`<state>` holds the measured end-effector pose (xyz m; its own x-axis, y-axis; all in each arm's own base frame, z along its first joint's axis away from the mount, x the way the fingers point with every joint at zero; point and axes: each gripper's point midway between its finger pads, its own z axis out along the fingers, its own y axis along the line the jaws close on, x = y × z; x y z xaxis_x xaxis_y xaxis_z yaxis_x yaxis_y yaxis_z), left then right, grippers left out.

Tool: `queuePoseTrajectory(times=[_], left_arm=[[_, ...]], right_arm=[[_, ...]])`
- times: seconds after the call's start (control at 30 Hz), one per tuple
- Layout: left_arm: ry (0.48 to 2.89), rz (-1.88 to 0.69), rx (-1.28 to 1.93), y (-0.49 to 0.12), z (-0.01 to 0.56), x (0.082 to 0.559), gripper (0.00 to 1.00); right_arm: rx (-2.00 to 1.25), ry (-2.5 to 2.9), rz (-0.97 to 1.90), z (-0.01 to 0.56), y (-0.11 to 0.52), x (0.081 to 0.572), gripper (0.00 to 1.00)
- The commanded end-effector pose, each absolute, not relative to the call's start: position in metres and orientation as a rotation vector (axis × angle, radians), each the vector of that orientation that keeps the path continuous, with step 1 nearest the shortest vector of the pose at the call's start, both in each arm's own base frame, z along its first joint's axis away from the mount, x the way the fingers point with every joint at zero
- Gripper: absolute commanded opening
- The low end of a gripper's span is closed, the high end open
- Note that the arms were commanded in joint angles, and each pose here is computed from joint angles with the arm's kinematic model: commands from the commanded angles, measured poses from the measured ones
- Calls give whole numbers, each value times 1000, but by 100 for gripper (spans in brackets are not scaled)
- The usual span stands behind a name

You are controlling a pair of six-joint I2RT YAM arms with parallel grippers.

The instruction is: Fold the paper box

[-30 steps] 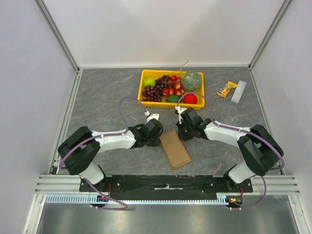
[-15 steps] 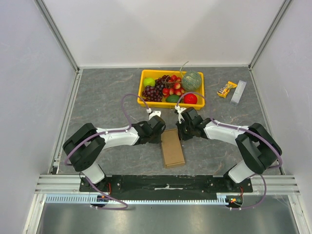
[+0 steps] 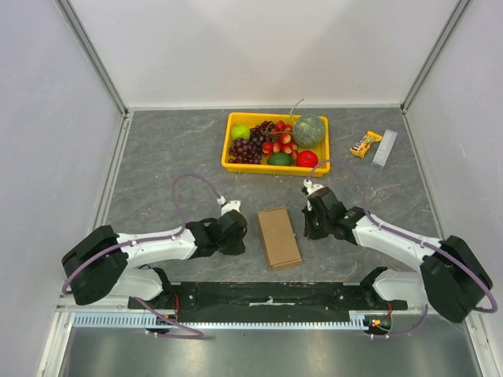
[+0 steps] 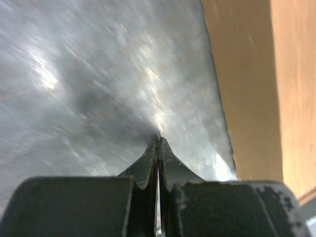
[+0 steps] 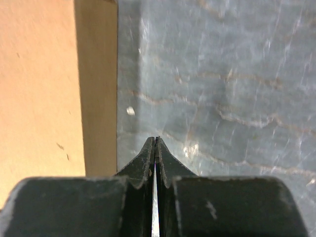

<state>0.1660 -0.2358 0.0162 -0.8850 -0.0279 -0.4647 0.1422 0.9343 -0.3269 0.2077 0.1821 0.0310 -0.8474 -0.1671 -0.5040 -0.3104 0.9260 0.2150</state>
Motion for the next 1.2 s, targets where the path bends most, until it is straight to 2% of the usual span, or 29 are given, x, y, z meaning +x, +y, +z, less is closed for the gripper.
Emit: queuePoseTrajectory(times=[0.0, 0.17, 0.47, 0.9, 1.03, 1.17], left_arm=[[2698, -544, 86, -251, 17, 122, 2], [2744, -502, 106, -261, 4, 94, 2], [2775, -519, 159, -292, -5, 78, 2], [2781, -568, 187, -317, -12, 74, 2], [2790, -531, 166, -310, -14, 75, 2], [2795, -454, 68, -274, -20, 77, 2]], right_arm=[[-254, 2658, 485, 31, 177, 175, 5], [-223, 2672, 581, 29, 178, 149, 5], [-285, 2693, 673, 15, 192, 120, 4], [-367, 2659, 761, 25, 228, 114, 4], [-336, 2688, 552, 18, 204, 121, 4], [-291, 2597, 284, 31, 173, 149, 5]])
